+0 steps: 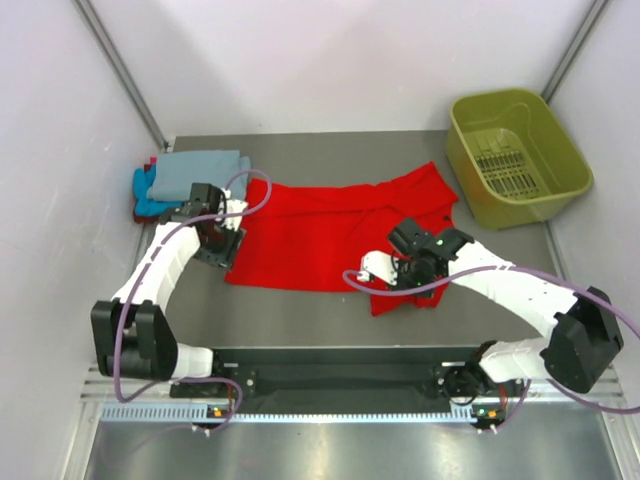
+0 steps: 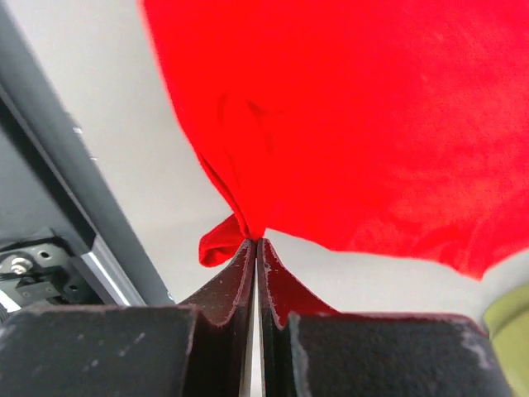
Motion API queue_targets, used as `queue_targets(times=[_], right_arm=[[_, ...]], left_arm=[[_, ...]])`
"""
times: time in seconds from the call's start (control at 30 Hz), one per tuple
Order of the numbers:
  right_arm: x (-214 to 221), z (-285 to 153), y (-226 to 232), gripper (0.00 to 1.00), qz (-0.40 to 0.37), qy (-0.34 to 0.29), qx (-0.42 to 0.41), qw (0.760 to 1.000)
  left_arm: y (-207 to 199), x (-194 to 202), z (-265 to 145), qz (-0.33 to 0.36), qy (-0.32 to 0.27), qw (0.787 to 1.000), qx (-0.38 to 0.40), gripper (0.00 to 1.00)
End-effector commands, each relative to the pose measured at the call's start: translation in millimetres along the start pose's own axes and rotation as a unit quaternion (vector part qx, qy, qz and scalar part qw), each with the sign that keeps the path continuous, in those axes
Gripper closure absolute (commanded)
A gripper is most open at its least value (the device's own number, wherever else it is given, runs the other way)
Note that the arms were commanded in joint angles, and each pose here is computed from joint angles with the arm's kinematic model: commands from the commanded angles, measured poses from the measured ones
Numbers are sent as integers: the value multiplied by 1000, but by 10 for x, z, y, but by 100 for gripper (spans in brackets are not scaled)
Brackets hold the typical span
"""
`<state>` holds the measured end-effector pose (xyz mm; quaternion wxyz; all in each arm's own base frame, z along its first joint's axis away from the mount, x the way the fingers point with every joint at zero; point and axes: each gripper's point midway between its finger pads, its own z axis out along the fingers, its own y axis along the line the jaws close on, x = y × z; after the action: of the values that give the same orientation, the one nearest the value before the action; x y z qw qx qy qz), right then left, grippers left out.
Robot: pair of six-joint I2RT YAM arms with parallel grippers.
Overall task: Fold and stack the t-shirts
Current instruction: Fold the tshirt
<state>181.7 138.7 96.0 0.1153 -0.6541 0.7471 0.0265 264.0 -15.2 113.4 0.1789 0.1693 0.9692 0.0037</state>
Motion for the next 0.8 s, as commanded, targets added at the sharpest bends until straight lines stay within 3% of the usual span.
queue_targets(times=[0.0, 0.23, 0.77], right_arm=[[3, -180, -200, 100, 31, -14, 41, 999], [40, -252, -319, 100, 63, -24, 52, 996], [44, -285, -512, 100, 96, -30, 65, 993]], left_arm=[[11, 169, 122, -22, 52, 998, 8, 48], [52, 226, 403, -37, 92, 995, 24, 54], [80, 206, 806, -33, 142, 988, 46, 54]])
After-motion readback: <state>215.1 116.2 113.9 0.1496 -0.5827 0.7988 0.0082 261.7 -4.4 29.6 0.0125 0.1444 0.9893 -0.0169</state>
